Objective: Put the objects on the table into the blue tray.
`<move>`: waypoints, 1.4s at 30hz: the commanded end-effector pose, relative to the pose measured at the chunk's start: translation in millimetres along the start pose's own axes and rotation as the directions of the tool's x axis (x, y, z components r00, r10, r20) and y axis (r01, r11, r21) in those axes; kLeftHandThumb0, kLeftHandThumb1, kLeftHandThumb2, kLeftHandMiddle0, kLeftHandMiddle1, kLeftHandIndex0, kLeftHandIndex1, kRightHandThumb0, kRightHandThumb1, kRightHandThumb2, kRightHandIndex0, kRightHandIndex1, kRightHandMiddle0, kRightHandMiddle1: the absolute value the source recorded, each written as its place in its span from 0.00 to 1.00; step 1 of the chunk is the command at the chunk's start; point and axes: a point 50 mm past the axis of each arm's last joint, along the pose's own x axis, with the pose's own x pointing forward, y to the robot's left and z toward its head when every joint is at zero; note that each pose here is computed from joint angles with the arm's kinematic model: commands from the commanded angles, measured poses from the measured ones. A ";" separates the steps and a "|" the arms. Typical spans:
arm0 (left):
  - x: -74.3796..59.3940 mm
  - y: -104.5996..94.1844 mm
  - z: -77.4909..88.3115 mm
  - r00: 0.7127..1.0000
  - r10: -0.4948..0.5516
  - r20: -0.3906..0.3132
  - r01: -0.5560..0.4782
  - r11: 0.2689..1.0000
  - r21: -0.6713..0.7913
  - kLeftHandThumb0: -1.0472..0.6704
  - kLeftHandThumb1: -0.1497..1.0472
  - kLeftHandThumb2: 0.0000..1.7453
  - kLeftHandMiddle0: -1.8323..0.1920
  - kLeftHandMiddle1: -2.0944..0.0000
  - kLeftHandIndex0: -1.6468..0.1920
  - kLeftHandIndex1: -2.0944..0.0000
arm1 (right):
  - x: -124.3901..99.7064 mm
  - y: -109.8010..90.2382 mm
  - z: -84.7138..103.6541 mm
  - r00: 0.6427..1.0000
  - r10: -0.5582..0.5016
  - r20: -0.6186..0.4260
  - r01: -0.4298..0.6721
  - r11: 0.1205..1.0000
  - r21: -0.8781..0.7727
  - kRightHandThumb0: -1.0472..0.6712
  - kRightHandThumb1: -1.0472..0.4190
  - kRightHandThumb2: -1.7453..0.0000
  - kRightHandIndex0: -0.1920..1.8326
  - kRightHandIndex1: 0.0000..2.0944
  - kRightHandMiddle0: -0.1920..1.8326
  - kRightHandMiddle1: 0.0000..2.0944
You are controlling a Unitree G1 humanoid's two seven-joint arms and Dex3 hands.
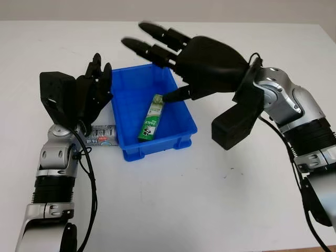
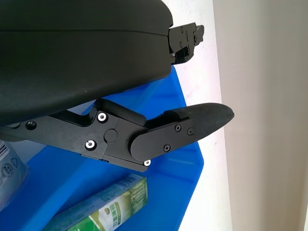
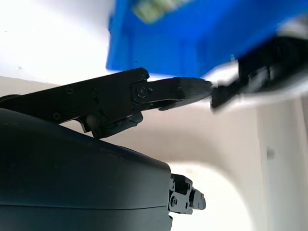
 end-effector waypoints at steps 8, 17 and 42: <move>1.6 -1.3 2.2 1.000 -0.007 0.010 0.007 1.000 0.008 0.22 1.00 0.41 1.00 1.00 1.00 1.00 | -37.7 0.4 -48.1 0.917 -0.122 -0.380 0.254 0.912 0.320 0.13 0.00 0.64 0.00 0.00 0.00 0.00; 2.9 5.2 1.6 1.000 0.009 0.009 -0.009 1.000 0.015 0.21 1.00 0.40 1.00 1.00 1.00 1.00 | -93.7 44.3 -81.5 0.673 0.071 -0.736 0.518 0.665 0.538 0.14 0.00 0.62 0.00 0.00 0.00 0.00; -68.3 71.7 105.9 0.931 -0.356 -0.079 0.311 0.663 0.681 0.23 0.90 0.05 0.92 0.97 0.91 0.96 | -129.8 72.6 -69.6 0.567 0.081 -0.820 0.661 0.549 0.512 0.17 0.00 0.60 0.00 0.00 0.00 0.00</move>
